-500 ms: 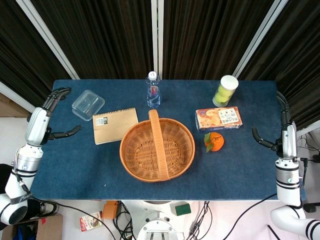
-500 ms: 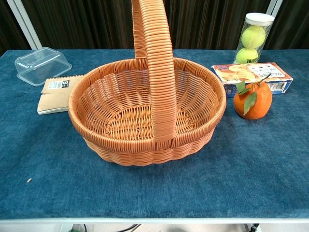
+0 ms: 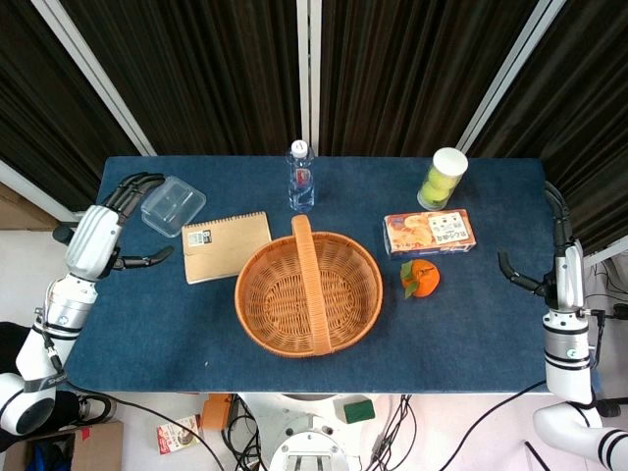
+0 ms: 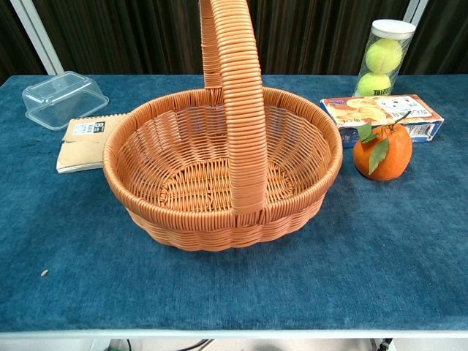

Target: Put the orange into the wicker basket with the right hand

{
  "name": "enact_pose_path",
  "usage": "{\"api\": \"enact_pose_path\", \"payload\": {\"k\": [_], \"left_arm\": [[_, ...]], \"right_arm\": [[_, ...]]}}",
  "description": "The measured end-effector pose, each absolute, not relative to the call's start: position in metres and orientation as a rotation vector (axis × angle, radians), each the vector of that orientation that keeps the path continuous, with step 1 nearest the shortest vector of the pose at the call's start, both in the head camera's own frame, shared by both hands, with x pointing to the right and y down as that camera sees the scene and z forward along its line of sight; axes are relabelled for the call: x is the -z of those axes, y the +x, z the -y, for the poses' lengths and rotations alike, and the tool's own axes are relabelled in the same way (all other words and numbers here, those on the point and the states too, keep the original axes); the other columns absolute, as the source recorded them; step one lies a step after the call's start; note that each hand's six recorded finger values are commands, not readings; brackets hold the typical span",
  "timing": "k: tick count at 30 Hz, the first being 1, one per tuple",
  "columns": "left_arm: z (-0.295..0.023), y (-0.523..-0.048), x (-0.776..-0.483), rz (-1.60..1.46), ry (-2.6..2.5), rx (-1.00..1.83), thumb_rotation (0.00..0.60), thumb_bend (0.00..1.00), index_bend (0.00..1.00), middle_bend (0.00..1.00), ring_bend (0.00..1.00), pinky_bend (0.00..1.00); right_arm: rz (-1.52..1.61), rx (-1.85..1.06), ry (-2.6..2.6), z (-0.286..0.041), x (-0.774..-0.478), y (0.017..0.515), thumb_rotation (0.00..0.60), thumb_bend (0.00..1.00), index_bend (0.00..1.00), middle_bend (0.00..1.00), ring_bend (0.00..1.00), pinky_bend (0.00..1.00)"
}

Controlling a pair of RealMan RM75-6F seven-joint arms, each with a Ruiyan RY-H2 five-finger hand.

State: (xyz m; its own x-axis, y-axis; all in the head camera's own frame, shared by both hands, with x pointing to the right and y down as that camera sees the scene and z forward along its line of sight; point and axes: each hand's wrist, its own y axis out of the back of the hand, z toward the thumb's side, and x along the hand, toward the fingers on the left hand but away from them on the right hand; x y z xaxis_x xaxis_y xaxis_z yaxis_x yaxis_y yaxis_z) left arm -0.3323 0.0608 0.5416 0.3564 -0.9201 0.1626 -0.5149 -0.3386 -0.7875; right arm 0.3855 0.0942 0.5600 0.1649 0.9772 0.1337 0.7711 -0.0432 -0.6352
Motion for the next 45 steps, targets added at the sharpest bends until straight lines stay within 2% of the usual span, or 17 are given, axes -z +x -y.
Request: {"api": "enact_pose_path", "payload": {"k": [7,12,20,27,34,45], "left_arm": [[-0.079,-0.335,-0.547,-1.081,-1.903,0.929,0.600,0.04,0.17,0.12,0.08,0.24],[-0.110,-0.345,-0.557,-0.967,-1.855,1.058,0.600,0.02,0.16,0.12,0.08,0.24],[-0.137,-0.370,-0.572,-1.013,-1.879,1.149,0.600,0.02,0.16,0.12,0.08,0.24],[-0.144,-0.392,-0.590,-1.055,-1.884,1.213,0.600,0.02,0.16,0.12,0.08,0.24],[-0.148,-0.400,-0.594,-1.068,-1.879,1.225,0.600,0.02,0.17,0.12,0.08,0.24],[-0.147,-0.409,-0.593,-1.093,-1.845,1.206,0.600,0.01,0.21,0.13,0.08,0.24]], "right_arm": [[1.521,-0.635,-1.858,-0.099,-0.568,0.390,0.600,0.32,0.00,0.00,0.00,0.00],[1.354,-0.890,-1.806,-0.107,-0.583,0.395,0.600,0.30,0.00,0.00,0.00,0.00],[1.140,-1.224,-1.849,-0.135,-0.640,0.405,0.600,0.24,0.00,0.00,0.00,0.00],[1.178,-1.265,-1.923,-0.148,-0.678,0.408,0.600,0.24,0.00,0.00,0.00,0.00],[1.308,-1.189,-2.065,-0.153,-0.708,0.389,0.600,0.24,0.00,0.00,0.00,0.00],[1.303,-1.152,-2.153,-0.155,-0.737,0.358,0.600,0.24,0.00,0.03,0.00,0.00]]}}
